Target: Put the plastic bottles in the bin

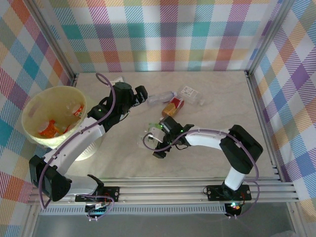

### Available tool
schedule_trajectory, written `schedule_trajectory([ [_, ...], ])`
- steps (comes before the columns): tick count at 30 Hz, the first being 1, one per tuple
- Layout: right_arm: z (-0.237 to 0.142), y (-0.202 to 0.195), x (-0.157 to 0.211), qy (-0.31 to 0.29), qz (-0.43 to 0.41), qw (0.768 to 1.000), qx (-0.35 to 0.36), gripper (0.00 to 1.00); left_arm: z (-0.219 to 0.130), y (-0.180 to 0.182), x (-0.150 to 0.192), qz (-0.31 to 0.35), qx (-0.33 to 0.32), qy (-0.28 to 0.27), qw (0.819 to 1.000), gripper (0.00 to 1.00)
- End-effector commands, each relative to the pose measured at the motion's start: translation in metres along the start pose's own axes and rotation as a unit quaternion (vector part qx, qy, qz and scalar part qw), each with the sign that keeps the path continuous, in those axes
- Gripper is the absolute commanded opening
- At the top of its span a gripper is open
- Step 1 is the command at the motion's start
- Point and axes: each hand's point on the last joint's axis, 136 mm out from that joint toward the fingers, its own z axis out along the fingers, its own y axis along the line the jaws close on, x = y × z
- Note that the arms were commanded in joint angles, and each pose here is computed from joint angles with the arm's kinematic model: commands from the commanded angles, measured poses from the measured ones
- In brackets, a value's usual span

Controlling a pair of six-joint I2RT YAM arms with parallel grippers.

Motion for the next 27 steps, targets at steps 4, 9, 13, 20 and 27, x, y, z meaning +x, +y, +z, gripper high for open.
schedule_trajectory([
  [4, 0.017, -0.012, 0.014, 0.058, -0.025, 0.998, 0.019, 0.85, 0.008, 0.001, 0.007, 0.000, -0.009, 0.008, 1.000, 1.00],
  [9, 0.020, -0.020, 0.017, 0.057, -0.013, 0.997, 0.044, 0.71, 0.013, 0.002, 0.010, 0.006, -0.018, 0.015, 1.000, 1.00],
  [13, 0.014, -0.026, 0.010, 0.041, 0.008, 0.997, 0.064, 0.65, 0.016, 0.002, 0.012, 0.005, -0.017, 0.017, 1.000, 1.00],
  [20, 0.001, -0.038, 0.008, 0.029, 0.037, 0.993, 0.104, 0.46, 0.018, -0.001, 0.010, 0.001, -0.003, 0.006, 1.000, 1.00],
  [27, -0.026, -0.028, -0.003, -0.037, 0.037, 0.993, 0.105, 0.40, 0.018, 0.001, 0.006, 0.017, -0.016, -0.001, 1.000, 1.00],
])
